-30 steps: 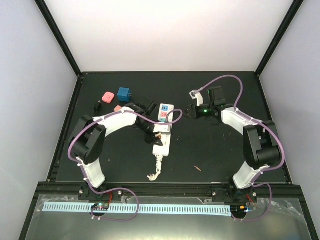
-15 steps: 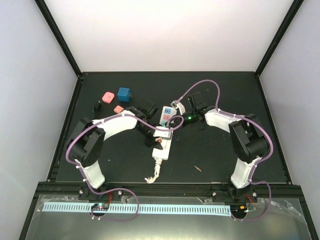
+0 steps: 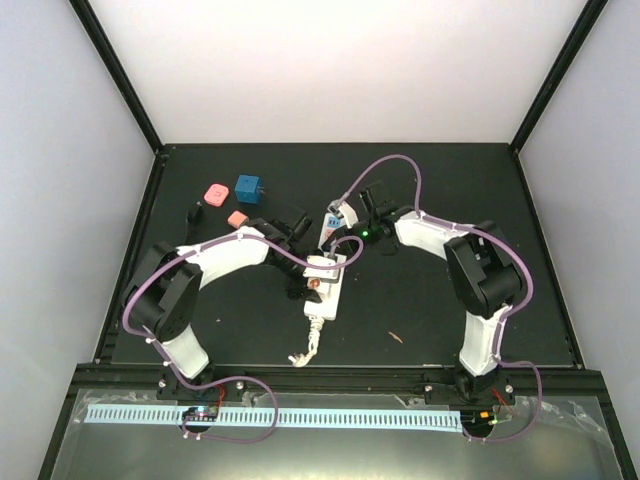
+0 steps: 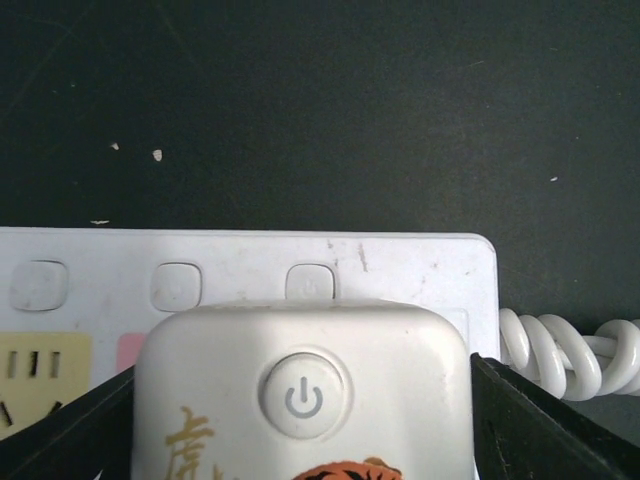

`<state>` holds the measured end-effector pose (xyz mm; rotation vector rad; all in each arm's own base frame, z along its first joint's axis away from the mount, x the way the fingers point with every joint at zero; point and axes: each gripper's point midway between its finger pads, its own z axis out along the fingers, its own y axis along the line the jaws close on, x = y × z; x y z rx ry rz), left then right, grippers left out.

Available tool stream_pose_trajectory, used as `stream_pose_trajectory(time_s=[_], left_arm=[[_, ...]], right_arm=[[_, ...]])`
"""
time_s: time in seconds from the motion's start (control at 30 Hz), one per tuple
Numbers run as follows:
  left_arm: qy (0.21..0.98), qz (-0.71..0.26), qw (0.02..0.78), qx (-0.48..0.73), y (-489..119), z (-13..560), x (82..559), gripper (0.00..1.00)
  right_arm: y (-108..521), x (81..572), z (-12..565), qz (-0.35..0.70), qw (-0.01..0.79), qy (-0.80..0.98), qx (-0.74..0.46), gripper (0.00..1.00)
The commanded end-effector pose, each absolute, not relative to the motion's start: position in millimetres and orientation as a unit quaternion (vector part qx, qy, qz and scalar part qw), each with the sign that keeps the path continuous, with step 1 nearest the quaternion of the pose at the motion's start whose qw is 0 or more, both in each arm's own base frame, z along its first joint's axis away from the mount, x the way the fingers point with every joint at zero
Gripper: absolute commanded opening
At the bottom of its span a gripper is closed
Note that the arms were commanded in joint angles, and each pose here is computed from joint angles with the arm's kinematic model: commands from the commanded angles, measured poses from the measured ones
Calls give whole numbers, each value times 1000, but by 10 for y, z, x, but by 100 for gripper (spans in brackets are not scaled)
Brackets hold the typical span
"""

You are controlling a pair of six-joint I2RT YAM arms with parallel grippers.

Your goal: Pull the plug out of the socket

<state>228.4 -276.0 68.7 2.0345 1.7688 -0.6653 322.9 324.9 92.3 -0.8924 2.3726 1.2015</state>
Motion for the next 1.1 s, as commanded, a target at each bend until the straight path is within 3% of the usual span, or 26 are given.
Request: stream_pose_trajectory(time_s=[0.0,0.23,0.6,1.07], left_arm=[[610,-219,213,731,-2801,780,2338,77],[605,-212,230,732,-2793,788,2327,64],[601,-213,257,726,-2812,900,2314,40],[625,-240,265,694,-2861,1081,2373,31]], right_arm=[[3272,3295,738,405,143,850,-305,16],[3270,3271,579,382,136,858,-315,11],[3148,3342,248,316,134,880,-327,11],[3026,3290,-70,260,121,890,-354,11]])
